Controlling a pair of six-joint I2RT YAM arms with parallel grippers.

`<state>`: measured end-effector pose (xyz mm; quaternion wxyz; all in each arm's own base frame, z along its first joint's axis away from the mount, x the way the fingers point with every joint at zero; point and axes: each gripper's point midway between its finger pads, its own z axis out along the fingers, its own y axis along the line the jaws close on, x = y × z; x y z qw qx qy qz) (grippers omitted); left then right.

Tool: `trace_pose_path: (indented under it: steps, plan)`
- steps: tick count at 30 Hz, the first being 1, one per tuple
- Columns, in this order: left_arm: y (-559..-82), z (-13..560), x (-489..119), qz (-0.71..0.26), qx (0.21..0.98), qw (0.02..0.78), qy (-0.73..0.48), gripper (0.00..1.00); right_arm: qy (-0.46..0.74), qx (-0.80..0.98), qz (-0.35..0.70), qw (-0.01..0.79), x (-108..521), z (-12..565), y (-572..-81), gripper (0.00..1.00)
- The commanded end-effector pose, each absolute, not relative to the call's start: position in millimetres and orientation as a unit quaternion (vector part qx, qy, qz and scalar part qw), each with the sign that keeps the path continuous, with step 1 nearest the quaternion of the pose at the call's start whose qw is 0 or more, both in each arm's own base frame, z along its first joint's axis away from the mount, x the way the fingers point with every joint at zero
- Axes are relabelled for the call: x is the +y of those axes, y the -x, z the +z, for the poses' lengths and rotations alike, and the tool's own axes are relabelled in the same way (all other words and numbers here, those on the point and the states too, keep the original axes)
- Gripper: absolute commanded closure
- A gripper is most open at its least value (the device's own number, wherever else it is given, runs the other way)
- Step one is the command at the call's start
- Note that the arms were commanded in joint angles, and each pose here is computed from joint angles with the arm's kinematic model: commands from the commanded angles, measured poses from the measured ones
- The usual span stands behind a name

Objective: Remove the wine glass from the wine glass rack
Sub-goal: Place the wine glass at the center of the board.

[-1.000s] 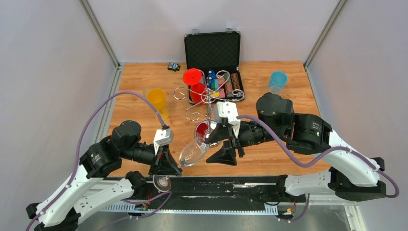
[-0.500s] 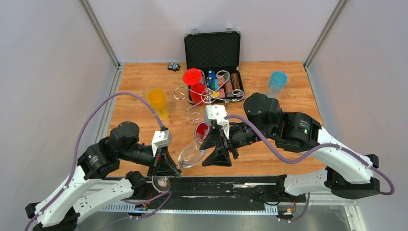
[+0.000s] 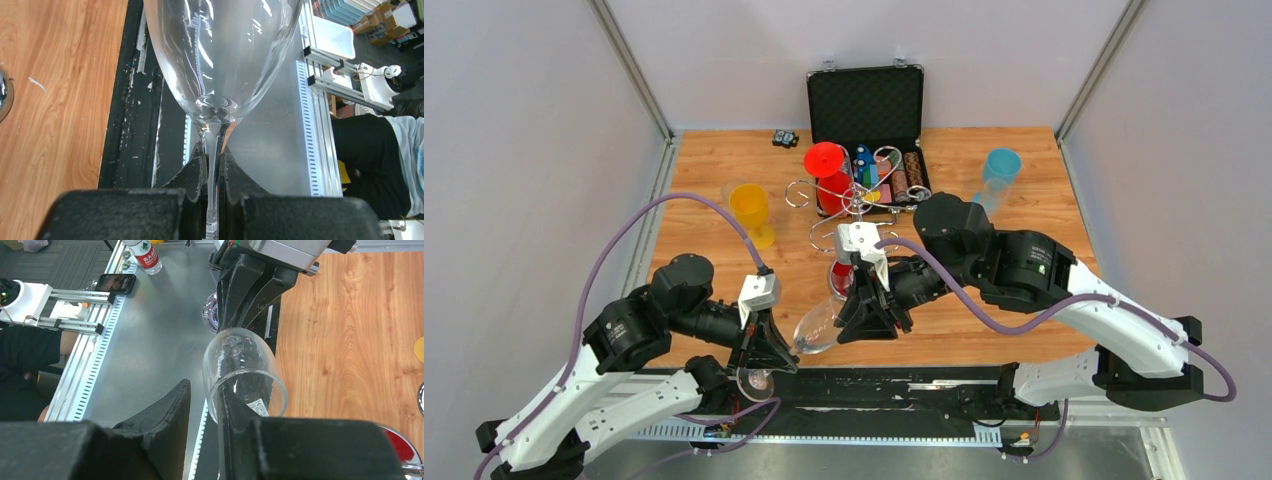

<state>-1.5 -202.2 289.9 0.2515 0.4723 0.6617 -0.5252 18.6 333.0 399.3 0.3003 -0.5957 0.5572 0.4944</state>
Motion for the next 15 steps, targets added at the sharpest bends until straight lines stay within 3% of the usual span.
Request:
trace_pose_path:
  steps: [1, 5, 15]
  plan:
    - [0.7, 315.8, -204.9, -0.536, 0.625, 0.293, -0.486, 1.00, 0.597, 0.538, 0.518, 0.293, 332.9, 412.1, -9.6, 0.77]
    - [0.3, 315.1, -204.9, -0.536, 0.626, 0.293, -0.485, 1.00, 0.598, 0.540, 0.518, 0.289, 333.9, 409.7, -9.3, 0.85]
    - [-1.7, 313.9, -207.1, -0.534, 0.630, 0.288, -0.485, 0.99, 0.597, 0.539, 0.523, 0.282, 335.3, 407.4, -7.3, 0.94]
